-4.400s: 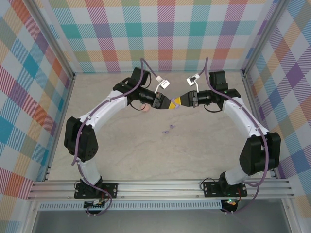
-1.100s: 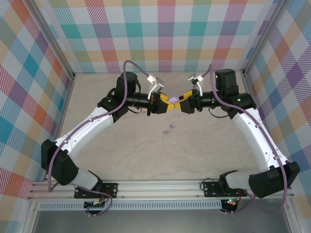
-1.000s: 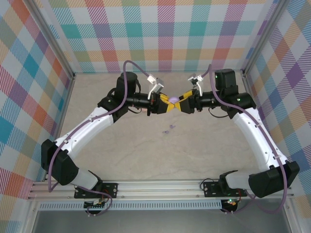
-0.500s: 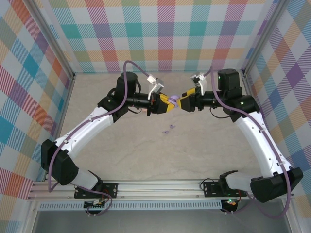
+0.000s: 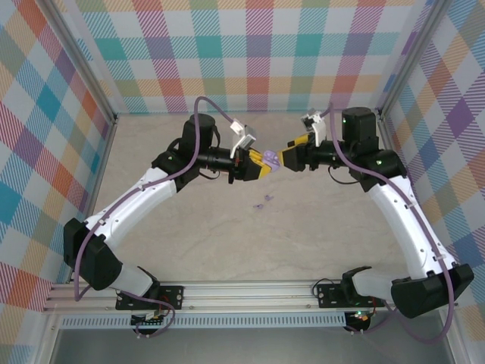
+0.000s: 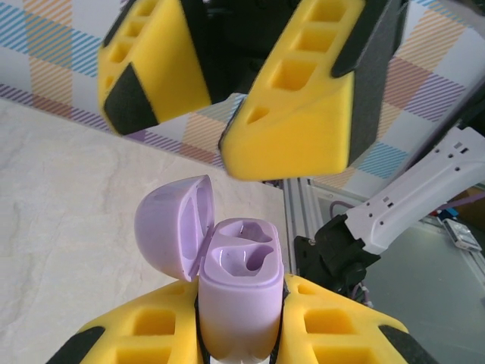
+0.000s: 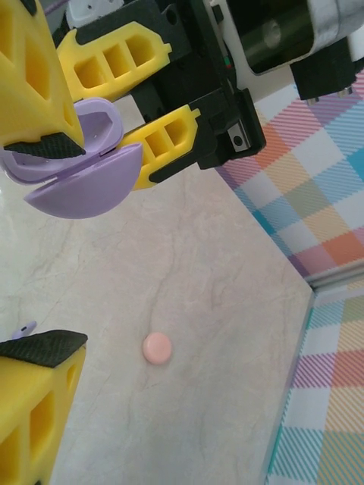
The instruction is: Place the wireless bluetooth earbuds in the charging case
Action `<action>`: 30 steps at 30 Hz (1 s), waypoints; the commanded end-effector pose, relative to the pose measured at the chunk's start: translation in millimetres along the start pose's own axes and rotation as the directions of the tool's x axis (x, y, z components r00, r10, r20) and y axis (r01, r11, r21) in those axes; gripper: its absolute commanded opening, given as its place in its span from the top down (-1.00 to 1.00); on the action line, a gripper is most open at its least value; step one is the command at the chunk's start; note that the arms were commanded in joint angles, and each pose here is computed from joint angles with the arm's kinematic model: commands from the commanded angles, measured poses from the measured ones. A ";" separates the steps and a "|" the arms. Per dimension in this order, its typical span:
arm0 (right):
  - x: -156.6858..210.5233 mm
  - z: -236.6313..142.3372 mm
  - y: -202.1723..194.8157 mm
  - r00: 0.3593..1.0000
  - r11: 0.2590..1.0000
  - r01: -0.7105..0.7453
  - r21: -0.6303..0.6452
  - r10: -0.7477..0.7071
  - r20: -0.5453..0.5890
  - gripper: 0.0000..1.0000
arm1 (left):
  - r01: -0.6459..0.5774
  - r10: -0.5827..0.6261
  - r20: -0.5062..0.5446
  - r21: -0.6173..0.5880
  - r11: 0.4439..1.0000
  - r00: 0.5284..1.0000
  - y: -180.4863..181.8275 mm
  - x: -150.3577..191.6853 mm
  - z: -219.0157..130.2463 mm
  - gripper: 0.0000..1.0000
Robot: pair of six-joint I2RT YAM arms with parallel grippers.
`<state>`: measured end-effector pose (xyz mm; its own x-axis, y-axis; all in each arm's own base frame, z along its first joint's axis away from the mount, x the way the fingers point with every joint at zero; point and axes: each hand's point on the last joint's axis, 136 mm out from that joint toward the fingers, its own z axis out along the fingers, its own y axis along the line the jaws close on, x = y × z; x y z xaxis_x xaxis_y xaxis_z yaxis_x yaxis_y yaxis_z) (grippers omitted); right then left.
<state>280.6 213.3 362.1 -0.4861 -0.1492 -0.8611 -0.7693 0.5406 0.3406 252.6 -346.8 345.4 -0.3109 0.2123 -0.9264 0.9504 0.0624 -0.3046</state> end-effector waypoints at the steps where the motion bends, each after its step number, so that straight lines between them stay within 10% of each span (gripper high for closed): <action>1: -2.5 -14.1 -14.8 0.998 0.990 -0.041 0.135 0.035 0.049 -0.28 | -0.034 0.034 -0.006 -0.012 0.999 0.999 -2.9 1.4 0.0 0.78; 13: 104.3 16.7 -94.1 0.910 0.858 -0.310 0.409 0.393 -0.134 -0.26 | 0.016 -0.013 0.048 -0.059 0.998 0.999 6.4 2.6 -12.9 0.78; 30: 203.5 102.2 -116.9 0.744 0.894 -0.336 0.297 0.445 -0.498 -0.07 | 0.086 -0.077 0.070 -0.124 0.989 0.995 -3.9 15.9 -41.8 0.78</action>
<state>312.2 192.8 107.0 -0.9388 -0.1963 -0.2829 -0.3173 0.8125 0.4890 245.3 -308.5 339.2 -0.3748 0.1519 -0.9146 0.9201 0.1819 -0.3468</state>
